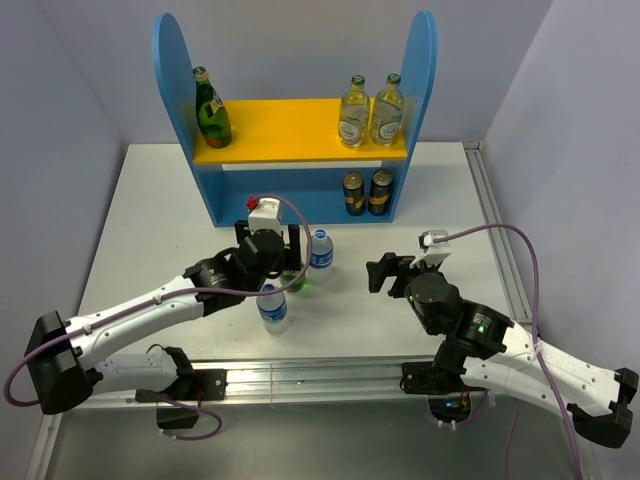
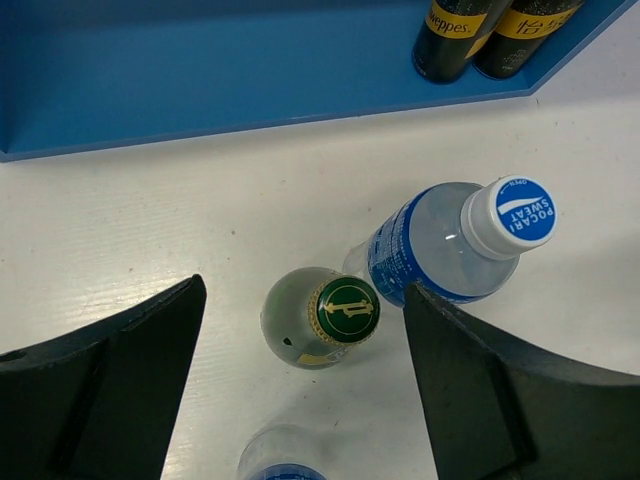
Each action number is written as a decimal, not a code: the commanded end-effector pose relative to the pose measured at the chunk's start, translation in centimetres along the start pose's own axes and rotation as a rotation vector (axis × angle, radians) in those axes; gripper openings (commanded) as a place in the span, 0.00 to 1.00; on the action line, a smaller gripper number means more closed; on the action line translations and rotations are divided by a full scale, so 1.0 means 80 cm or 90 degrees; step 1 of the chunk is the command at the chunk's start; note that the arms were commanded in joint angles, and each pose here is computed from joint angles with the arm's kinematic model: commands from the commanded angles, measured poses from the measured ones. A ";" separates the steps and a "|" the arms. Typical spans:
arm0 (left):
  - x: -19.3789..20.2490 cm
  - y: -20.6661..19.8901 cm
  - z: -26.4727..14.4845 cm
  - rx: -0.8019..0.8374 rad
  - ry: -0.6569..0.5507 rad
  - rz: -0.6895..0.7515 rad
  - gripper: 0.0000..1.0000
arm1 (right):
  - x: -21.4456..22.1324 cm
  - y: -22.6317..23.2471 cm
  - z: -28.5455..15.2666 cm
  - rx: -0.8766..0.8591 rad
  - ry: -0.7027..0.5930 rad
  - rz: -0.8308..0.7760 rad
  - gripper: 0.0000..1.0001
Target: Place and organize the beverage onto the shelf
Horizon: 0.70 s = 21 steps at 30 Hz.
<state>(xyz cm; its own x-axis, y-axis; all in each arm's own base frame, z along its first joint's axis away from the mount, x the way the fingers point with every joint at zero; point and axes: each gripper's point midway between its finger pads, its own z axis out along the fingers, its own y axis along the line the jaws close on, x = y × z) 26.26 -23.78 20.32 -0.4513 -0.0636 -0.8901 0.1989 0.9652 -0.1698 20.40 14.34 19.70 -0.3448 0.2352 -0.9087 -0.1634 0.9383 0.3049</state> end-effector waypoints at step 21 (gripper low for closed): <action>0.023 -0.003 0.021 0.006 -0.025 -0.037 0.76 | -0.005 -0.004 0.001 0.018 -0.014 0.010 0.98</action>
<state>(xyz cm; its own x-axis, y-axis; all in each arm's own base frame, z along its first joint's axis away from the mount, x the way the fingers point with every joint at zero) 26.13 -23.81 17.10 -0.4603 -0.0946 -0.8827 0.1842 0.9625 -0.1992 20.47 14.13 19.69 -0.3407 0.2381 -0.9095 -0.1522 0.9407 0.3033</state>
